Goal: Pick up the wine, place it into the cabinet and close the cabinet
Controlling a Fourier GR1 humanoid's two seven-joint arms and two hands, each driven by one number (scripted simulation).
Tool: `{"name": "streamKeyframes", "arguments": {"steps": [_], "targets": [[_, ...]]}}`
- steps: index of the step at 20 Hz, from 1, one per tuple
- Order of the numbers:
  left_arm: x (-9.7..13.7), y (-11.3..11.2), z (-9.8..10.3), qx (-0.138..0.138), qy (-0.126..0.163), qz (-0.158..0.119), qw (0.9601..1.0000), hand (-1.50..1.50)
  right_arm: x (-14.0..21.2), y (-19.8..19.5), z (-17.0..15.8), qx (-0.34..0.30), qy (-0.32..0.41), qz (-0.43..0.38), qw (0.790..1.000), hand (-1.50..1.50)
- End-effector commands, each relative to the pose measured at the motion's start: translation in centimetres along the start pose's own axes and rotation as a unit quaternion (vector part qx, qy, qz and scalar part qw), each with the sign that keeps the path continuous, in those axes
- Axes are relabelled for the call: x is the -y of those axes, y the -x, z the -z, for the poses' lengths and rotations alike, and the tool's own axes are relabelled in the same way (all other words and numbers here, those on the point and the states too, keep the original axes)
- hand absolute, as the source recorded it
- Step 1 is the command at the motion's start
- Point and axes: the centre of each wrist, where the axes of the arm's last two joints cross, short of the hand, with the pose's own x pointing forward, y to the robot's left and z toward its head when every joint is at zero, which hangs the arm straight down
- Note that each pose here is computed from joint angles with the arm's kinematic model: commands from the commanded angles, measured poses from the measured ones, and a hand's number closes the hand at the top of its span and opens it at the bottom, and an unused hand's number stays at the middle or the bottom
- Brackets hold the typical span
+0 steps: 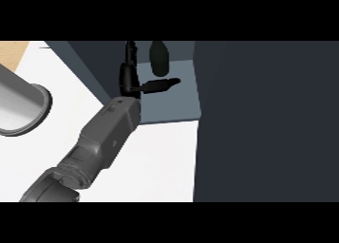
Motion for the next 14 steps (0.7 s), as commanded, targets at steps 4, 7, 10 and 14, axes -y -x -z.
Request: {"name": "streamKeyframes", "arguments": {"steps": [4, 7, 10, 14], "targets": [[-1.4, 2.0, -1.7, -0.012, 0.02, -0.026, 0.9994, -1.5, 0.1, -0.2, -0.1, 0.013, -0.011, 0.011, 1.0, -1.5], [-0.7, 1.0, -0.9, -0.014, 0.016, -0.012, 0.9997, -1.5, -0.3, -0.1, -1.3, 0.008, -0.012, 0.012, 1.0, -1.5], [-0.7, 1.0, -0.9, -0.016, 0.013, -0.05, 0.9985, -1.5, -0.7, -1.5, -0.9, 0.001, -0.011, 0.016, 1.0, -1.5], [-0.9, 1.2, -1.1, -0.032, 0.02, -0.087, 0.9955, -1.5, -1.1, -1.1, -1.0, 0.003, -0.011, 0.012, 1.0, -1.5]]}}
